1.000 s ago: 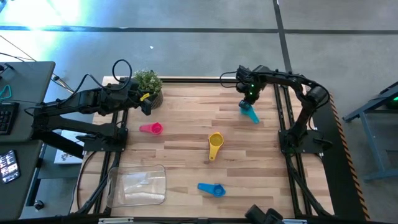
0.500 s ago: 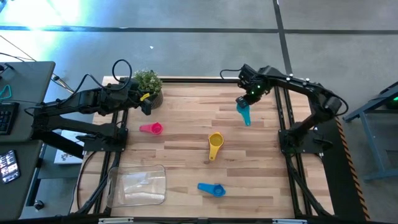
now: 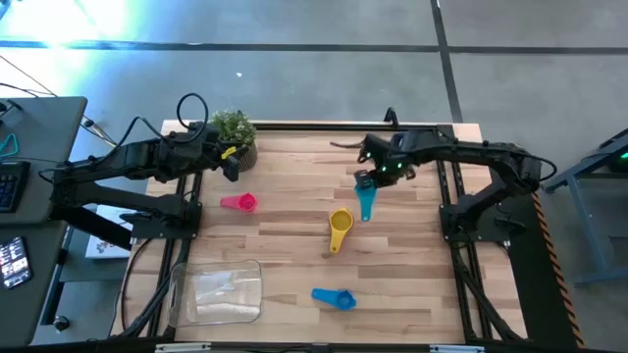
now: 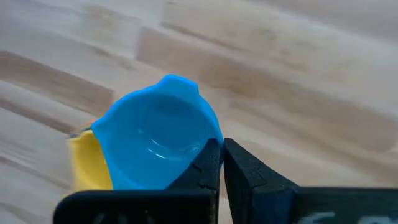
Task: Nest measuring cups in basket
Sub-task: Stack the light blue measuring cup on top of the yellow measuring cup
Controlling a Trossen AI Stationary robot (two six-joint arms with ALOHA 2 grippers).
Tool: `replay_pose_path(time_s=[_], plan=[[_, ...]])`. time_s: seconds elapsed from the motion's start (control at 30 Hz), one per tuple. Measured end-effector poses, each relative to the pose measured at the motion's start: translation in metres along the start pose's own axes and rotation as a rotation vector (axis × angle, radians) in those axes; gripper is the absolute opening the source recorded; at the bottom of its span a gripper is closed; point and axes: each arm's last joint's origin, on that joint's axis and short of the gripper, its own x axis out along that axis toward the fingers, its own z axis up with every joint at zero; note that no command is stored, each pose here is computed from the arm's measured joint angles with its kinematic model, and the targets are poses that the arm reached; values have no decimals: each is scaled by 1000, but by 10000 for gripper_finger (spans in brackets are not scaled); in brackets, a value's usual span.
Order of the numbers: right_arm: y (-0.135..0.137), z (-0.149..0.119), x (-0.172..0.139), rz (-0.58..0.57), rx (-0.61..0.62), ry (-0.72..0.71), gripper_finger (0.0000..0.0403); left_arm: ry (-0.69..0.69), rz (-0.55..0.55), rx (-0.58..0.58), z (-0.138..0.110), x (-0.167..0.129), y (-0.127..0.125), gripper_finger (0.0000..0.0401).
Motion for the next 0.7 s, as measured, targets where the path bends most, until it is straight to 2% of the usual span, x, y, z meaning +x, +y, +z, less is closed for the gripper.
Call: replay_pose_path(time_s=[0.2, 0.4, 0.7], plan=[[29, -33, 3, 74, 106, -70, 0, 10, -16, 82, 0, 0, 0, 115], [46, -62, 3, 114, 210, -133, 0, 29, -53, 140, -1, 0, -1, 115], [64, -88, 20, 141, 291, -132, 0, 30, -58, 206, -1, 0, -2, 115]])
